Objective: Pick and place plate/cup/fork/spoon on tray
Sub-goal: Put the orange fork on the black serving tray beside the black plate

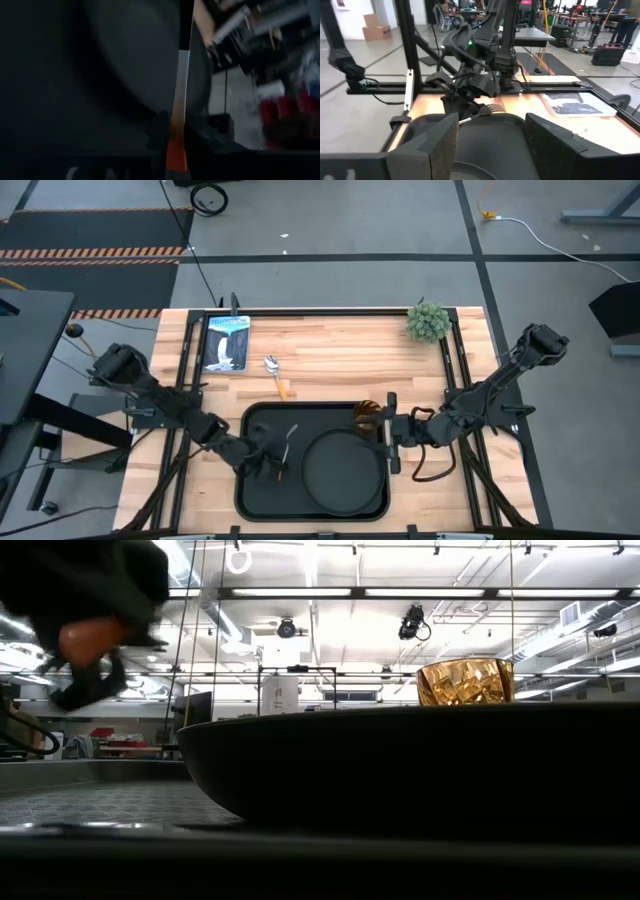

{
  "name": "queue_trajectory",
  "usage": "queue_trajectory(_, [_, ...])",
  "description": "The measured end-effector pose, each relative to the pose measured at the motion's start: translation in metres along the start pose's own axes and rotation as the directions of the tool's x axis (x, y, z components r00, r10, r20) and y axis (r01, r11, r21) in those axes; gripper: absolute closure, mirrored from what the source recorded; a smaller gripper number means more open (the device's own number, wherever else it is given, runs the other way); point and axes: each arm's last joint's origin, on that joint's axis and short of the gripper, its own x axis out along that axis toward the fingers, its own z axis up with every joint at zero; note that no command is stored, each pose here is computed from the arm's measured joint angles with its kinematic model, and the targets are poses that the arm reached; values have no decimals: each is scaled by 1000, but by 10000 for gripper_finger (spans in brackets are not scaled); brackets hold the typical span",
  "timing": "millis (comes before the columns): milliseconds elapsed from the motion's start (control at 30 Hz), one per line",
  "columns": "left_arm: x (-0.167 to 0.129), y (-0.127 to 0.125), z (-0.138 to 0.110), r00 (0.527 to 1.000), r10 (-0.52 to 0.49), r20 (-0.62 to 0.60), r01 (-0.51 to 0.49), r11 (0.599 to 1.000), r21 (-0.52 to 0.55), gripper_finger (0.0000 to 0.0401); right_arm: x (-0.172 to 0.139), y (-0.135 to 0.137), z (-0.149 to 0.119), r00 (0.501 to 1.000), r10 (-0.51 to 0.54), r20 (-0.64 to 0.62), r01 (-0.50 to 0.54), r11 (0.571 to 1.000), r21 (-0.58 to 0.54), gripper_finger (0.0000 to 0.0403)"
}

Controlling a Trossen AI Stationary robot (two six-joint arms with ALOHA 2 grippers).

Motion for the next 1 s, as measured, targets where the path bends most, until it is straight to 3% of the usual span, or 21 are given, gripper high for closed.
queue_trajectory(200, [8,17,-21,996,77,-44,-84,972,-220,349,1,-2,-4,999,-11,-30,10,1000,-26,166])
queue_trajectory(400, [23,20,-38,998,11,-62,-32,938,-346,349,1,-3,-10,999,-12,-47,11,1000,-19,167])
queue_trajectory(633, [39,23,-45,996,-85,0,77,903,-422,349,1,-3,-13,999,-10,-49,10,1000,-7,167])
queue_trajectory(1000, [47,27,-42,999,-47,-2,40,886,-462,331,1,-3,-12,999,-5,-35,6,1000,4,167])
